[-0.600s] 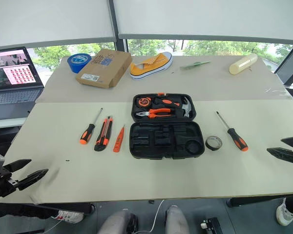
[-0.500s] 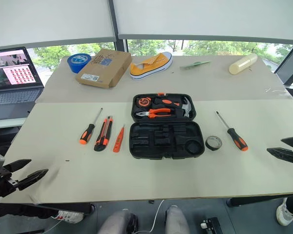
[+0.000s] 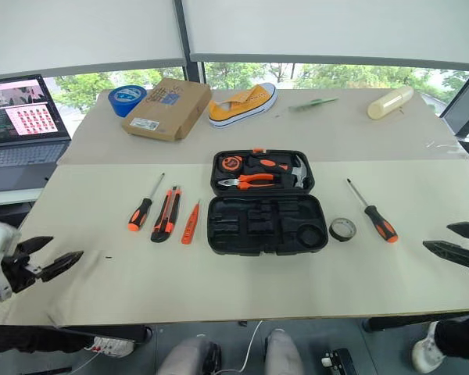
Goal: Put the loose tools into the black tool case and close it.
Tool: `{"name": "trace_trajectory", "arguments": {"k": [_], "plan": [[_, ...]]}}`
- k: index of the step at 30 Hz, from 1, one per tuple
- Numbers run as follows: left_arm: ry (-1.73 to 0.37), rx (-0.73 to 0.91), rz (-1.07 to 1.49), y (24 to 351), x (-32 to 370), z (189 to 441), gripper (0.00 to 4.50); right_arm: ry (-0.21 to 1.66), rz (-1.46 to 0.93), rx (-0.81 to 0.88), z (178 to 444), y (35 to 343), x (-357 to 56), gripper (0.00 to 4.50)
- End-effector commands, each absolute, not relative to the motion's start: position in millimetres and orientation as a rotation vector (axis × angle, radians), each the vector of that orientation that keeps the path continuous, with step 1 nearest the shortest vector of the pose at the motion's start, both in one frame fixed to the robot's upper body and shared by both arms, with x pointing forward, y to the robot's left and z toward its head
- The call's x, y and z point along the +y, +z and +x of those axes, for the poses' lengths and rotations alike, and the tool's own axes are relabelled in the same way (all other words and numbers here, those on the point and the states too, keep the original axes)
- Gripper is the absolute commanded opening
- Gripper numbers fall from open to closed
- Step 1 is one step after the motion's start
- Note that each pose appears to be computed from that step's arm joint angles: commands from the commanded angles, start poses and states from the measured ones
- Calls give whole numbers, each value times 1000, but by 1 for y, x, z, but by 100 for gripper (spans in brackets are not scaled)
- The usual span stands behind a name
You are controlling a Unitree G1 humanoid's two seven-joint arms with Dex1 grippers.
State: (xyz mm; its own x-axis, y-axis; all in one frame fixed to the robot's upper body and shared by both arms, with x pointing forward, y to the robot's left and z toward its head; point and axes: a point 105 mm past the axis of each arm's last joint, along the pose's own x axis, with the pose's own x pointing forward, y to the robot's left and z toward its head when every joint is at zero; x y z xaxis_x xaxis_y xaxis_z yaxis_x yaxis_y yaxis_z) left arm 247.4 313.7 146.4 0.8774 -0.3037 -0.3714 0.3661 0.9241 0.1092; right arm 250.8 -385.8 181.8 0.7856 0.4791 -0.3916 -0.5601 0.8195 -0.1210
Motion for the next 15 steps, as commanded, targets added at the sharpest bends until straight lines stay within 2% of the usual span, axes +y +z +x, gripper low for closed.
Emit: {"name": "trace_trajectory", "arguments": {"k": [1, 8, 15], "plan": [[-337, 362, 178, 165, 297, 271, 442, 663, -304, 220, 262, 217, -344, 450], [-334, 496, 134, 165, 263, 319, 442, 935, -379, 113, 261, 232, -243, 450], [-333, 600, 176, 144, 248, 344, 442, 1065, -393, 26, 259, 239, -187, 450]]}}
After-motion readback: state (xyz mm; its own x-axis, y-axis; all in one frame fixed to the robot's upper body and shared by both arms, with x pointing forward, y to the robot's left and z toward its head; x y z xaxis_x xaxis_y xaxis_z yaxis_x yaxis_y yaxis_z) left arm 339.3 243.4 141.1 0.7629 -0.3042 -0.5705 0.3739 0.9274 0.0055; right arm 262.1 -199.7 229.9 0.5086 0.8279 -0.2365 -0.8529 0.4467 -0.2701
